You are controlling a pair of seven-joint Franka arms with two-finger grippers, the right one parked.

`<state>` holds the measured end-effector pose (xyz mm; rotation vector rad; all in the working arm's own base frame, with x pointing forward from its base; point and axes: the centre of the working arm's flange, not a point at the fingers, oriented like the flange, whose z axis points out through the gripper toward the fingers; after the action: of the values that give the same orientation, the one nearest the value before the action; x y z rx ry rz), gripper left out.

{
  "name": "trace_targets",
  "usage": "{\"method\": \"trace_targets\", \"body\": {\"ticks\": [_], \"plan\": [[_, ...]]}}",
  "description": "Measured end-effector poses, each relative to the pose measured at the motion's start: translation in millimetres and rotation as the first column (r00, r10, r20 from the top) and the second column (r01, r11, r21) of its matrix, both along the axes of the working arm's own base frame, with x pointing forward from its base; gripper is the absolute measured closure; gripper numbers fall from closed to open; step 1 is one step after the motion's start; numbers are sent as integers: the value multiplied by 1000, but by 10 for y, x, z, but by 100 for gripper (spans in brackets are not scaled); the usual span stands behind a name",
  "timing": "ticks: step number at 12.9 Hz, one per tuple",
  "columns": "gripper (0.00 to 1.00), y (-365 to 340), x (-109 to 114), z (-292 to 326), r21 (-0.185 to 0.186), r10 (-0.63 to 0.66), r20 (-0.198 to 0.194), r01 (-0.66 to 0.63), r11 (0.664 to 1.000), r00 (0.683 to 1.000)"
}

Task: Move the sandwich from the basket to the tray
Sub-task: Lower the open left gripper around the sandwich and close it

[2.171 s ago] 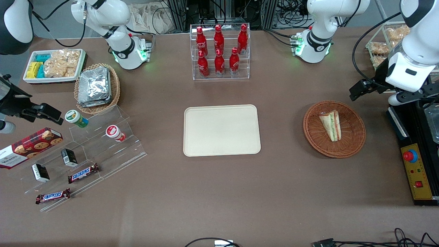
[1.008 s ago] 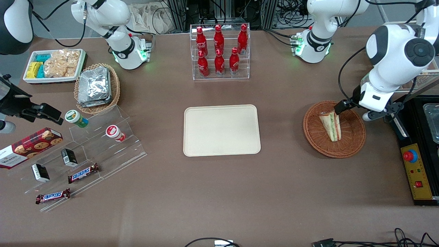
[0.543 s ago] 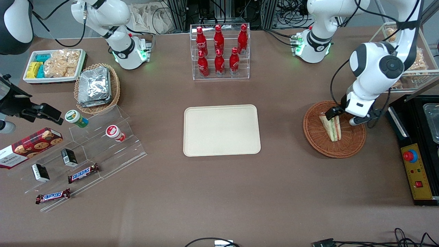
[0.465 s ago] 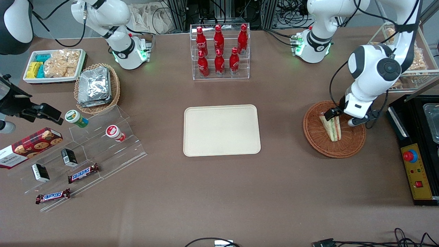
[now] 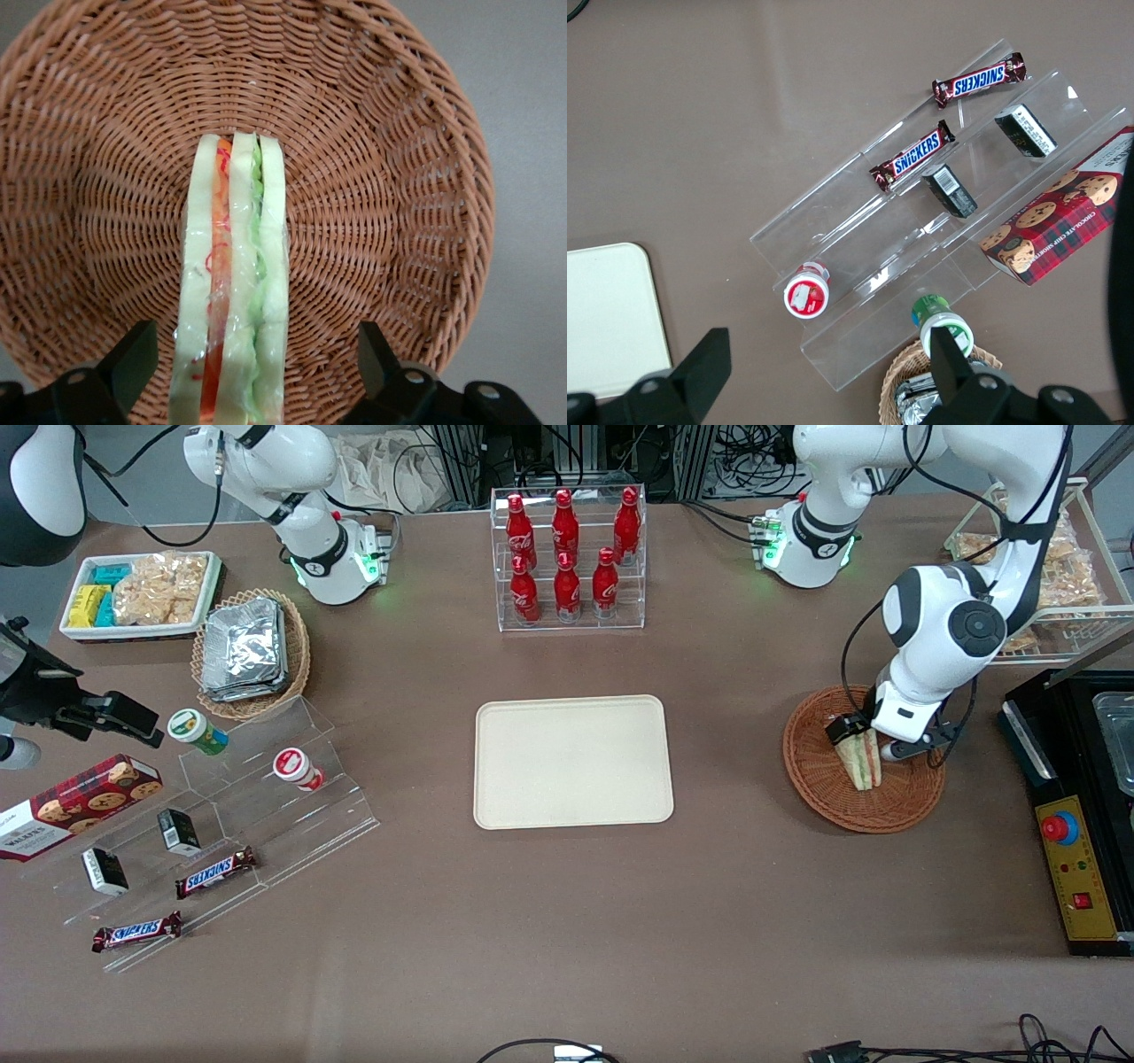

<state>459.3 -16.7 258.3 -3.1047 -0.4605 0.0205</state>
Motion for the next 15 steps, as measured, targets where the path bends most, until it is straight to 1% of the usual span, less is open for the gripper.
{"method": "trace_targets", "body": {"ticks": [3,4,6,8,9,10,13,15], "plan": [[0,83,2,-138,2,-11,-7,11,1000,1000],[9,111,10,-177,2,-19,5,19,1000,1000],[34,159,-8,-322,6,-41,43,41,999,998],[56,189,-34,-451,9,-49,53,49,999,997],[61,190,-33,-450,9,-50,54,50,999,997],[64,190,-32,-445,9,-51,55,50,999,997],[69,190,-32,-444,9,-51,55,51,999,997],[80,191,-32,-444,9,-52,55,51,999,997]]}}
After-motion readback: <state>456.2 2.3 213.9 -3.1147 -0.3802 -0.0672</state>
